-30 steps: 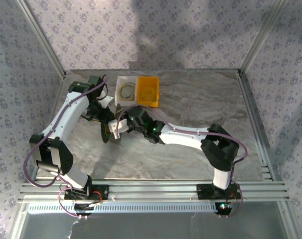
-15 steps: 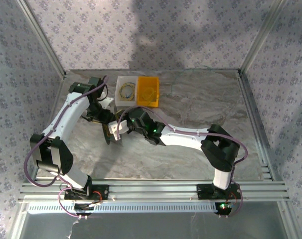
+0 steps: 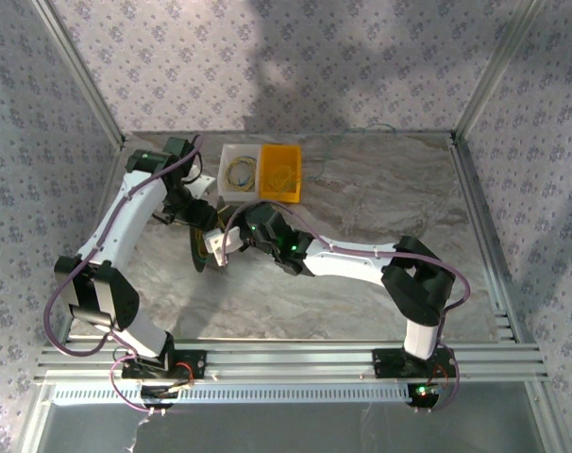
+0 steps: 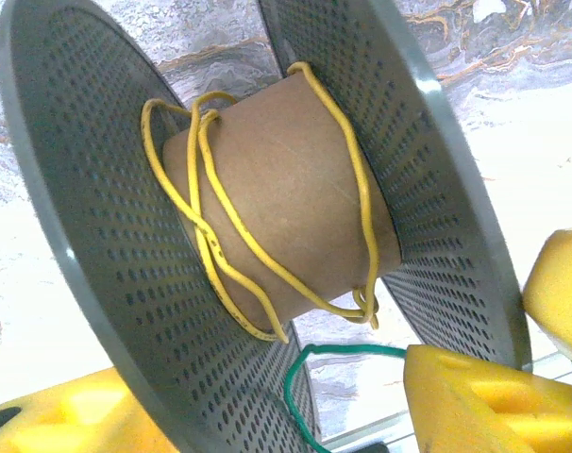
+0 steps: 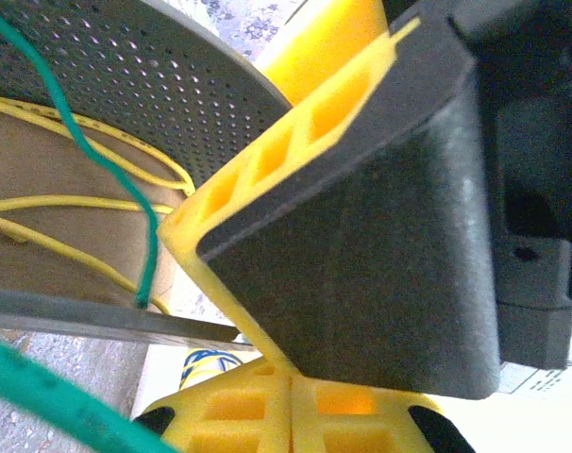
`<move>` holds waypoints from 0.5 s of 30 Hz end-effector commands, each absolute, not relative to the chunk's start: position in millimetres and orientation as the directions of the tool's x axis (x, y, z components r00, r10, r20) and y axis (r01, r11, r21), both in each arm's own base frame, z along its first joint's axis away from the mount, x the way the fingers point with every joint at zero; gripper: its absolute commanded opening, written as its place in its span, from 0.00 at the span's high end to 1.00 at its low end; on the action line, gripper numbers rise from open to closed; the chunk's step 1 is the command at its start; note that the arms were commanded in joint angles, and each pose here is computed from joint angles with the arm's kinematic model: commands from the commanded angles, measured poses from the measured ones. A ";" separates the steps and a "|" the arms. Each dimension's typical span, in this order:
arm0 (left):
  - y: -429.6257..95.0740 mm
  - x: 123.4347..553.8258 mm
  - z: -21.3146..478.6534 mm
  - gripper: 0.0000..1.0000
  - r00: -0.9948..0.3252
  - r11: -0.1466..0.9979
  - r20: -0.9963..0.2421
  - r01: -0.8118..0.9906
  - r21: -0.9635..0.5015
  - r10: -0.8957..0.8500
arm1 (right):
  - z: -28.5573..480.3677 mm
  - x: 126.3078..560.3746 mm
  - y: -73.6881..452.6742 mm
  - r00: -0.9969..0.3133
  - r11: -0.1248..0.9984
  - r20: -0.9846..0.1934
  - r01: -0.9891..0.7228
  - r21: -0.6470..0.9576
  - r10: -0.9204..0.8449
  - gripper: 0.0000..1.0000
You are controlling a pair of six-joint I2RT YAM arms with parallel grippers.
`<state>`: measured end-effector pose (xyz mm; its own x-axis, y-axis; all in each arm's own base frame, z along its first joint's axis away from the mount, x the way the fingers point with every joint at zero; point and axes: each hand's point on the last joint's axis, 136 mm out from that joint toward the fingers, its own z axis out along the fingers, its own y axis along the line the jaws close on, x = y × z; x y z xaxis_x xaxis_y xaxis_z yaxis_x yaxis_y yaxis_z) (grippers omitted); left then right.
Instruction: Wrap the cables
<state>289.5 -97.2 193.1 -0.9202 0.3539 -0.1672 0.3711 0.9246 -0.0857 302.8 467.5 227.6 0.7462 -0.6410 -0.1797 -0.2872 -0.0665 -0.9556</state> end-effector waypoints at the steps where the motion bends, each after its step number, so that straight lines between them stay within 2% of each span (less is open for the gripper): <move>1: -101.8 296.2 198.9 0.42 -0.912 0.917 -0.189 0.386 -0.097 0.364 | 269.3 285.4 475.3 0.807 0.009 -0.189 -0.223 -0.975 -0.560 1.00; 15: -108.0 313.9 215.8 0.42 -0.891 0.906 -0.249 0.413 -0.091 0.380 | 265.8 286.2 481.8 0.817 0.015 -0.202 -0.231 -0.973 -0.540 1.00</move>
<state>299.5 -98.6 202.8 -0.9076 0.3810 -0.1763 0.3988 0.9137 -0.0787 307.5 467.2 237.8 0.7502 -0.6336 -0.1892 -0.2671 -0.0286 -0.9633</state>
